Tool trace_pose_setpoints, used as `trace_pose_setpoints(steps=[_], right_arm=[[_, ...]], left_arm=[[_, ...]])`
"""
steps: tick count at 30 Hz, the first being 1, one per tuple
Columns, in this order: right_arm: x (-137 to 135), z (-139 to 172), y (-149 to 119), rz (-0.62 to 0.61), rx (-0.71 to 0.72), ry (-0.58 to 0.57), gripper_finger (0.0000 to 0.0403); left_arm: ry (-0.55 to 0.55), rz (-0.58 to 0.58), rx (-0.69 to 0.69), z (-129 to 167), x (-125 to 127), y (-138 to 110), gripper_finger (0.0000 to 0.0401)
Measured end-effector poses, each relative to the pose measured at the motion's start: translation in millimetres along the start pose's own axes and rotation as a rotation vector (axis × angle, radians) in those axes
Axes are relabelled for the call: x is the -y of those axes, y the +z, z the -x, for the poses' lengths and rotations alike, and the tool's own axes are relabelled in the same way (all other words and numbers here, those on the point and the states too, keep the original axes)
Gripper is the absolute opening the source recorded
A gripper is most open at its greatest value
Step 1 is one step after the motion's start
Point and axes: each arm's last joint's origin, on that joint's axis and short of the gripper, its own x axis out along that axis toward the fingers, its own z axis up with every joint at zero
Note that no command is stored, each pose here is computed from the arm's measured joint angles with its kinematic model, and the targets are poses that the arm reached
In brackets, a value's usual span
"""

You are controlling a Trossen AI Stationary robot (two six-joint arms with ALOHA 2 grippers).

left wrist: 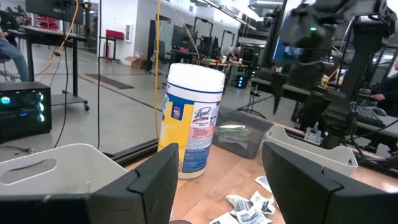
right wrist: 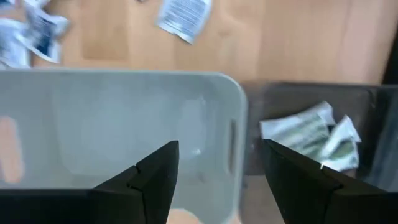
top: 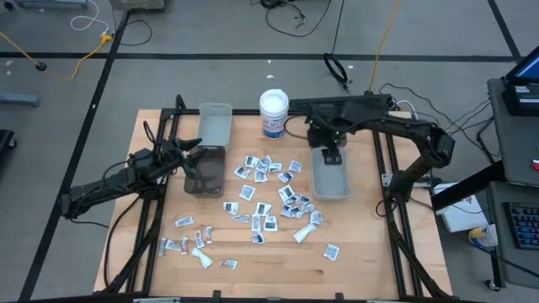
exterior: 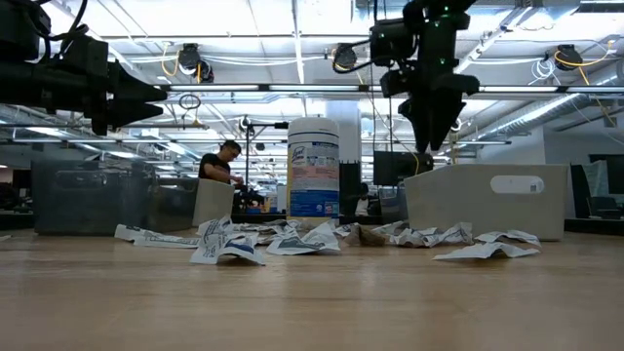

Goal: Pick & Place First Aid Supplies
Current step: Put the green bandage into the right black bin

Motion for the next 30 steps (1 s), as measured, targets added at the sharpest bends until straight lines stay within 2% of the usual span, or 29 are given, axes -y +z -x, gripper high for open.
trace_pose_setpoints(steps=[8,13,23,26,30], right_arm=[[-59.1,2.4,22.7,0.11,0.023,0.042,0.0221],[-102.1,5.5,32.8,0.137,0.06,0.101,0.0221],[-189.7,15.8,41.6,0.254,0.188,0.159,0.0221],[-208.9,19.0,41.9,0.283,0.232,0.179,0.0221],[-222.9,21.6,41.7,0.253,0.262,0.202,0.0221]], left_arm=[[0.0,0.0,0.0,0.0,0.0,0.0,0.0237],[0.0,0.0,0.0,0.0,0.0,0.0,0.0237],[0.0,0.0,0.0,0.0,0.0,0.0,0.0237],[0.0,0.0,0.0,0.0,0.0,0.0,0.0237],[0.0,0.0,0.0,0.0,0.0,0.0,0.0237]])
